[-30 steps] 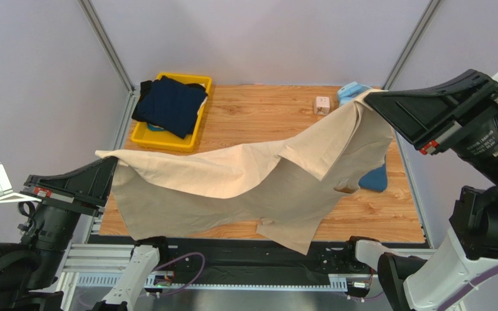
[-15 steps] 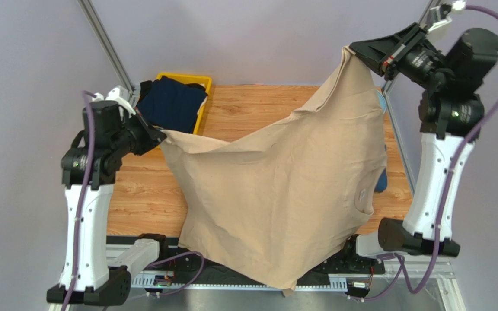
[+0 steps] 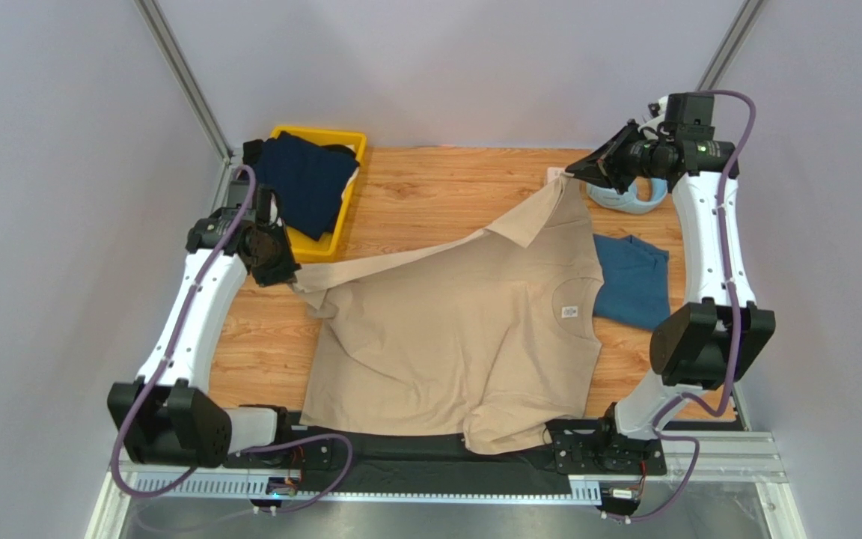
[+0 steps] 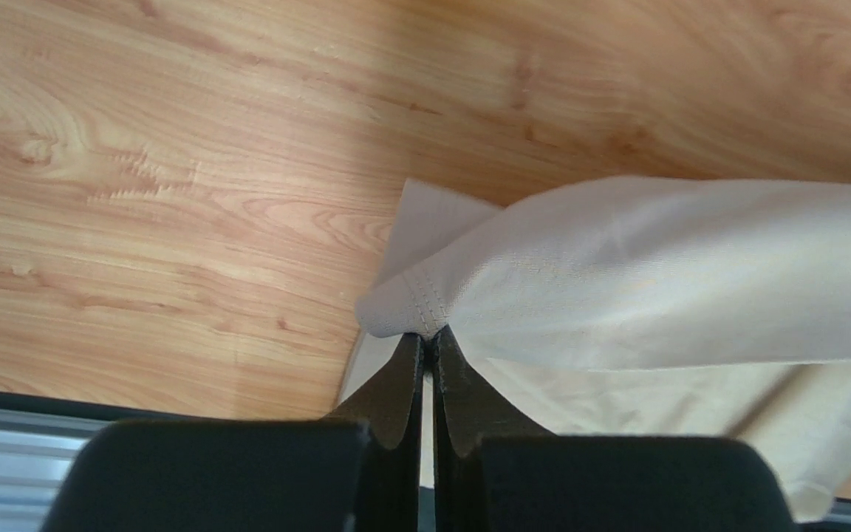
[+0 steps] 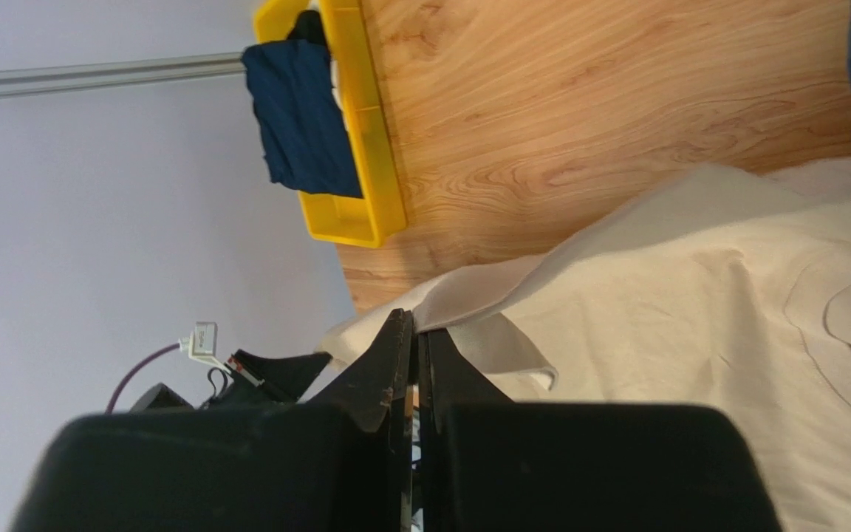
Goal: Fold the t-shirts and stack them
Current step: Flatten out the tshirt
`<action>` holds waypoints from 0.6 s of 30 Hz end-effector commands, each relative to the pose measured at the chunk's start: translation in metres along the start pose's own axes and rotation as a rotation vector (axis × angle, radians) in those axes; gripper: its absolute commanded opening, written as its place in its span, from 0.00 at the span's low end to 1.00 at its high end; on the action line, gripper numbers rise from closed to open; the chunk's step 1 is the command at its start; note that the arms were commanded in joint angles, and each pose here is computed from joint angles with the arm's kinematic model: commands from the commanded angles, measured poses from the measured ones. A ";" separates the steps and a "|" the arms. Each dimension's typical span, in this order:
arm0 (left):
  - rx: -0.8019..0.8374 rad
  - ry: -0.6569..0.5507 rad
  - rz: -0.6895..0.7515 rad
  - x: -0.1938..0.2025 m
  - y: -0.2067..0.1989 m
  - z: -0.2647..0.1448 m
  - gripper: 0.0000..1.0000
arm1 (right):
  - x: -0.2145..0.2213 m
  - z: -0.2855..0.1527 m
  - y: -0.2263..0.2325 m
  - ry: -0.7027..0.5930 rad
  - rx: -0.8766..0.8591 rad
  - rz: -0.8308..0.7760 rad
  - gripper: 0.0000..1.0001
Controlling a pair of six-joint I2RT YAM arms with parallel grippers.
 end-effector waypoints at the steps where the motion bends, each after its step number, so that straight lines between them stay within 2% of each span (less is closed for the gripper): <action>1: -0.073 -0.041 0.106 -0.022 0.009 0.031 0.00 | -0.006 0.014 -0.002 -0.001 0.036 -0.097 0.00; 5: -0.057 -0.007 0.129 -0.030 0.005 0.059 0.00 | -0.007 0.024 -0.003 0.043 0.037 -0.090 0.00; 12: -0.052 0.175 0.094 -0.021 0.000 0.122 0.00 | 0.001 0.024 -0.009 0.092 0.054 -0.076 0.00; 18: -0.078 0.225 0.068 -0.017 0.002 0.156 0.00 | 0.004 0.017 -0.001 0.099 0.033 -0.083 0.00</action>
Point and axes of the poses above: each gripper's point midway between its finger pads, its own z axis out along the fingers, its own y axis along the line the jaws close on, x = y × z, the point moved 4 cm from there along -z, back along the fingers, and after that the axes turned 7 degrees about z, right-handed, at the moved point
